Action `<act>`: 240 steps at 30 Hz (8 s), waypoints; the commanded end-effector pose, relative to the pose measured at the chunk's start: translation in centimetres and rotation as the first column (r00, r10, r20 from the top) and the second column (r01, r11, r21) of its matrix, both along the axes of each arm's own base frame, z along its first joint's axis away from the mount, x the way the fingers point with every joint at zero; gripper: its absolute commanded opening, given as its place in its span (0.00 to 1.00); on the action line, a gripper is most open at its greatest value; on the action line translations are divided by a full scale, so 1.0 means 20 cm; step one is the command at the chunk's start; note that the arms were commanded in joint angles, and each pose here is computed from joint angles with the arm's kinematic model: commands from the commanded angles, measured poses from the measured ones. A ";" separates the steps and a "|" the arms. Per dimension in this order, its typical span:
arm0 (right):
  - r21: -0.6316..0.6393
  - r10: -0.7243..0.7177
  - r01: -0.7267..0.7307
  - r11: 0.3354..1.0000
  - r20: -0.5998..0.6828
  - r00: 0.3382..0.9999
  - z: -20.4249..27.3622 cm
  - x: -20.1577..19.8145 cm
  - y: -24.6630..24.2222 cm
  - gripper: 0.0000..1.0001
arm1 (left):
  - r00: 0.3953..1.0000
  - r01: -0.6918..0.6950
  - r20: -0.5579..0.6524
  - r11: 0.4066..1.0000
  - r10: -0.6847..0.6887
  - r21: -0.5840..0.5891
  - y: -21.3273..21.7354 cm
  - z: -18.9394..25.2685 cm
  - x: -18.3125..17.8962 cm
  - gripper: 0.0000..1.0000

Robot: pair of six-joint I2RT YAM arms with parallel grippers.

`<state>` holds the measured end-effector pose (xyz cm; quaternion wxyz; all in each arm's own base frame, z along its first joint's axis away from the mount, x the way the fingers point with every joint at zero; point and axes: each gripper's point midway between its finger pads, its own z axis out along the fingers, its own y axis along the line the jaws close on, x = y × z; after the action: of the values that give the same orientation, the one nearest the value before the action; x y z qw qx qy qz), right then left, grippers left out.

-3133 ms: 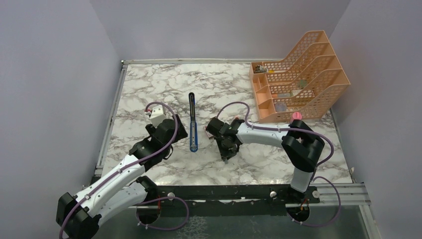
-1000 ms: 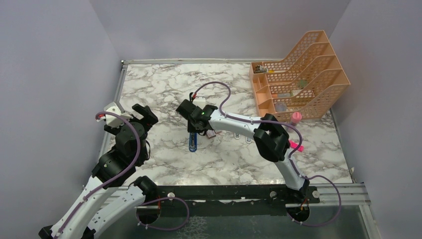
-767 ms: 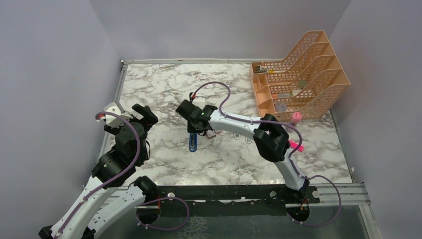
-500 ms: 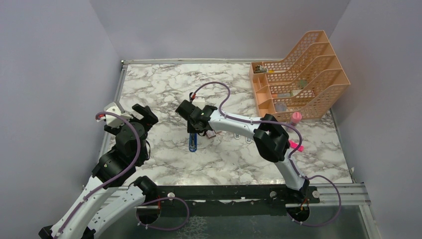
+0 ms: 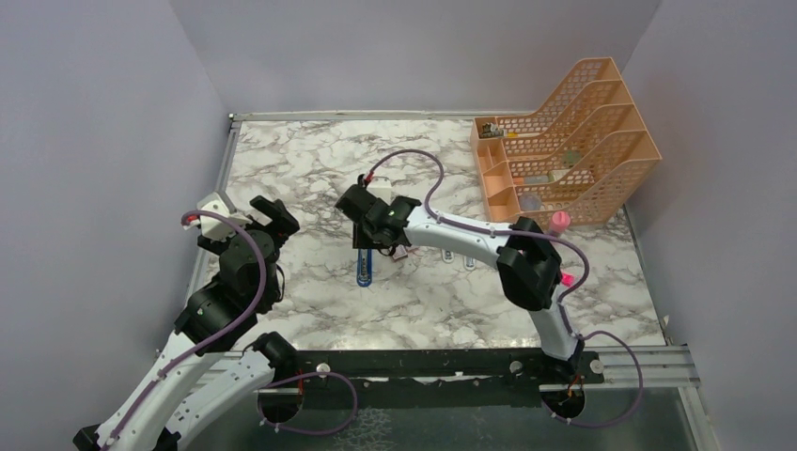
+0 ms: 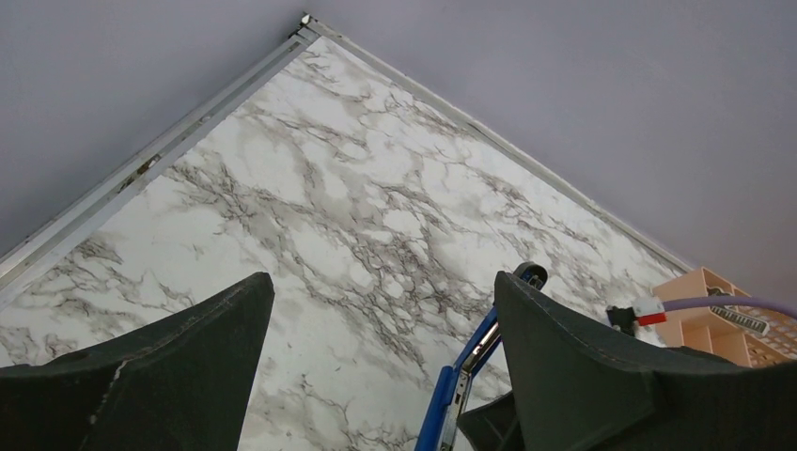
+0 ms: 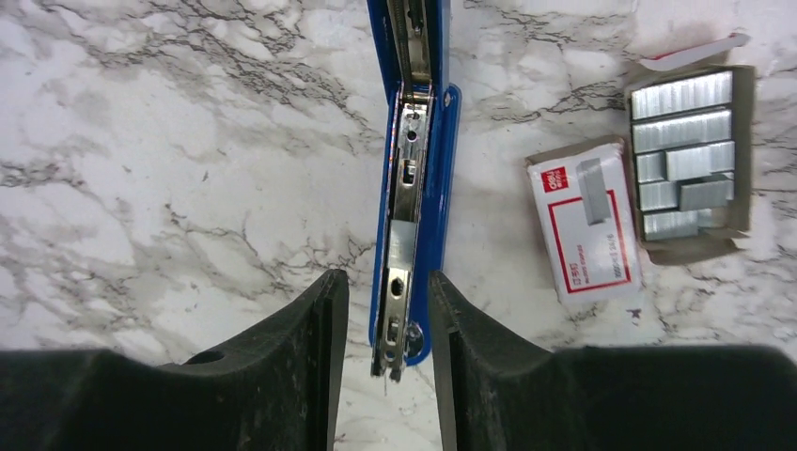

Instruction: Load the staples into the stapler

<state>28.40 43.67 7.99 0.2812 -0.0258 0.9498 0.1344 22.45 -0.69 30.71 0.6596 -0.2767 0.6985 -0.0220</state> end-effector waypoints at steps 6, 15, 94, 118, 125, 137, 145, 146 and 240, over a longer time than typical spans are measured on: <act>0.028 0.012 -0.016 0.999 0.139 0.990 0.33 0.07 -0.28 0.36 | 0.995 0.080 -0.059 0.997 -0.079 0.017 -0.08 -0.08 0.03 0.89; -0.117 0.141 -0.136 0.984 0.039 0.989 0.11 0.11 -0.51 0.38 | 0.892 0.342 -0.290 0.938 -0.345 -0.066 -0.45 -0.49 0.10 0.86; -0.154 0.360 -0.371 0.916 -0.092 0.928 -0.05 0.06 -0.67 0.26 | 0.883 0.289 -0.368 0.955 -0.290 -0.059 -0.45 -0.67 0.13 0.86; -0.143 0.485 -0.511 0.848 -0.181 0.855 -0.22 -0.25 -0.84 0.43 | 0.880 0.292 -0.371 0.954 -0.298 -0.073 -0.47 -0.68 0.13 0.86; -0.171 0.314 -0.327 0.929 -0.101 0.944 -0.17 -0.17 -0.87 0.42 | 0.879 0.289 -0.375 0.955 -0.294 -0.070 -0.46 -0.69 0.13 0.86; -0.202 0.286 -0.314 0.928 -0.156 0.945 -0.24 -0.18 -0.89 0.40 | 0.879 0.287 -0.378 0.955 -0.291 -0.070 -0.45 -0.71 0.12 0.86; -0.237 0.274 -0.327 0.915 -0.232 0.933 -0.31 -0.25 -0.93 0.40 | 0.877 0.287 -0.381 0.956 -0.291 -0.069 -0.45 -0.72 0.12 0.86; -0.241 0.270 -0.326 0.914 -0.237 0.933 -0.31 -0.25 -0.94 0.40 | 0.878 0.286 -0.381 0.956 -0.291 -0.070 -0.45 -0.72 0.12 0.86; -0.178 -0.074 0.093 0.980 0.109 0.991 0.02 0.10 -0.99 0.21 | 0.869 0.295 -0.392 0.952 -0.301 -0.076 -0.47 -0.73 0.12 0.86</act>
<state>27.67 24.02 6.38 0.2750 -0.0595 0.9591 0.0317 24.49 -9.98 15.68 0.4828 -0.1633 0.8577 -0.0674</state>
